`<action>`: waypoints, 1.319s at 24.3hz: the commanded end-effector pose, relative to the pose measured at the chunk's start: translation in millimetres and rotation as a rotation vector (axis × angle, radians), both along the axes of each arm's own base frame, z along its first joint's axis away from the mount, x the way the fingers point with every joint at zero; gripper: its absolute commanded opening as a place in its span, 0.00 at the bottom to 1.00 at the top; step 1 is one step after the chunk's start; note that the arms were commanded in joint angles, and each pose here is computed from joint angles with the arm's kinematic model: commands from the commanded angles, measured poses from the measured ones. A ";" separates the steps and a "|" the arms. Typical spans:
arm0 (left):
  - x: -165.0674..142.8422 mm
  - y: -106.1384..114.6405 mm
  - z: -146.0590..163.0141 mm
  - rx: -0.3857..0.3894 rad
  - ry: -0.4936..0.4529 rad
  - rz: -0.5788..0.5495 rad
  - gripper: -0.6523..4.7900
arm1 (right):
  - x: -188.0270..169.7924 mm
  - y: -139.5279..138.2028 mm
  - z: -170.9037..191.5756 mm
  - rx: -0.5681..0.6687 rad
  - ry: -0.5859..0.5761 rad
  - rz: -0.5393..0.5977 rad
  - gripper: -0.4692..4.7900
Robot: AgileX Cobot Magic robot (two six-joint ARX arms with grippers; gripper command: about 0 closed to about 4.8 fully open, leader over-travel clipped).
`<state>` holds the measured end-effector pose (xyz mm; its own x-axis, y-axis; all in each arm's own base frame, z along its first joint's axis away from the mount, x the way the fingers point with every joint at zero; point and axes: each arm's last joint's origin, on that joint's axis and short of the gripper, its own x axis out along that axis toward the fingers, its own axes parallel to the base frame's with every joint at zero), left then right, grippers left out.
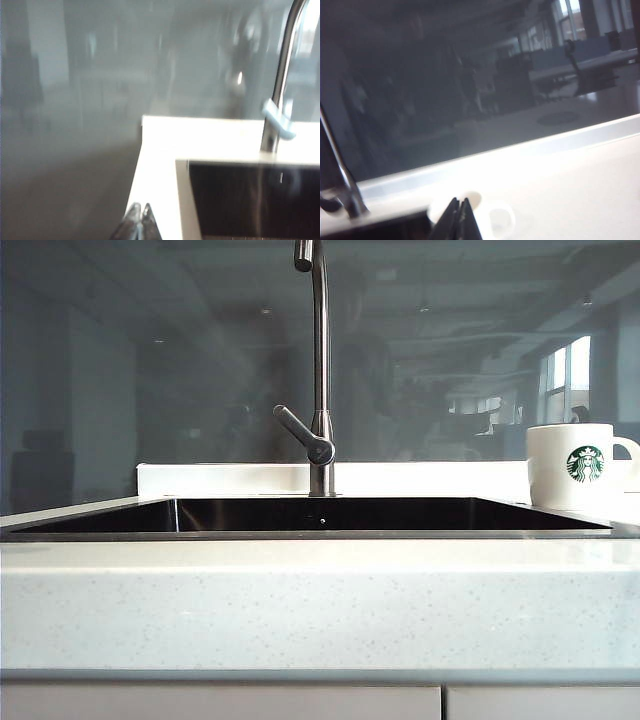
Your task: Pick up the mug next to the sink, go to the faucet to get some water, pour the water into the sink, and finally put the mug back to its place.
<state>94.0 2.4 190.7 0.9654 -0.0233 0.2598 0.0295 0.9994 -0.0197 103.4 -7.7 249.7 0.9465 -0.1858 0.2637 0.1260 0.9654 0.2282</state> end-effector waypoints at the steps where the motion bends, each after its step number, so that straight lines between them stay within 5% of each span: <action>1: -1.0 -0.2 3.7 0.004 -0.033 -0.010 0.11 | 34.4 -2.6 10.1 -0.119 0.104 -0.037 0.08; 4: -0.9 -0.7 3.4 0.006 -0.029 -0.025 0.11 | 77.3 -15.7 2.9 -0.189 0.192 -0.030 0.08; 8: -0.9 -0.6 3.2 0.006 -0.028 -0.024 0.11 | 135.3 -64.0 -22.6 -0.205 0.239 0.163 0.09; 10: -0.8 -0.6 3.1 0.006 -0.027 -0.025 0.11 | 149.7 -76.8 -30.7 -0.199 0.273 0.242 0.19; 11: -0.9 -1.0 3.1 0.009 -0.027 -0.038 0.11 | 162.3 -82.0 -37.0 -0.191 0.296 0.296 0.36; 13: -0.7 -2.0 2.3 0.012 -0.018 -0.071 0.11 | 175.8 -86.5 -47.6 -0.189 0.332 0.312 0.50; 24: 17.9 -1.6 25.1 -0.051 0.048 -0.103 0.11 | 214.6 -95.8 -84.3 -0.242 0.366 0.301 0.54; 27: 60.2 0.4 42.2 -0.046 0.103 -0.103 0.11 | 224.9 -96.1 -85.9 -0.243 0.366 0.297 0.54; 32: 147.9 0.1 39.1 -0.033 0.131 -0.262 0.11 | 234.5 -84.8 -86.4 -0.264 0.366 0.282 0.53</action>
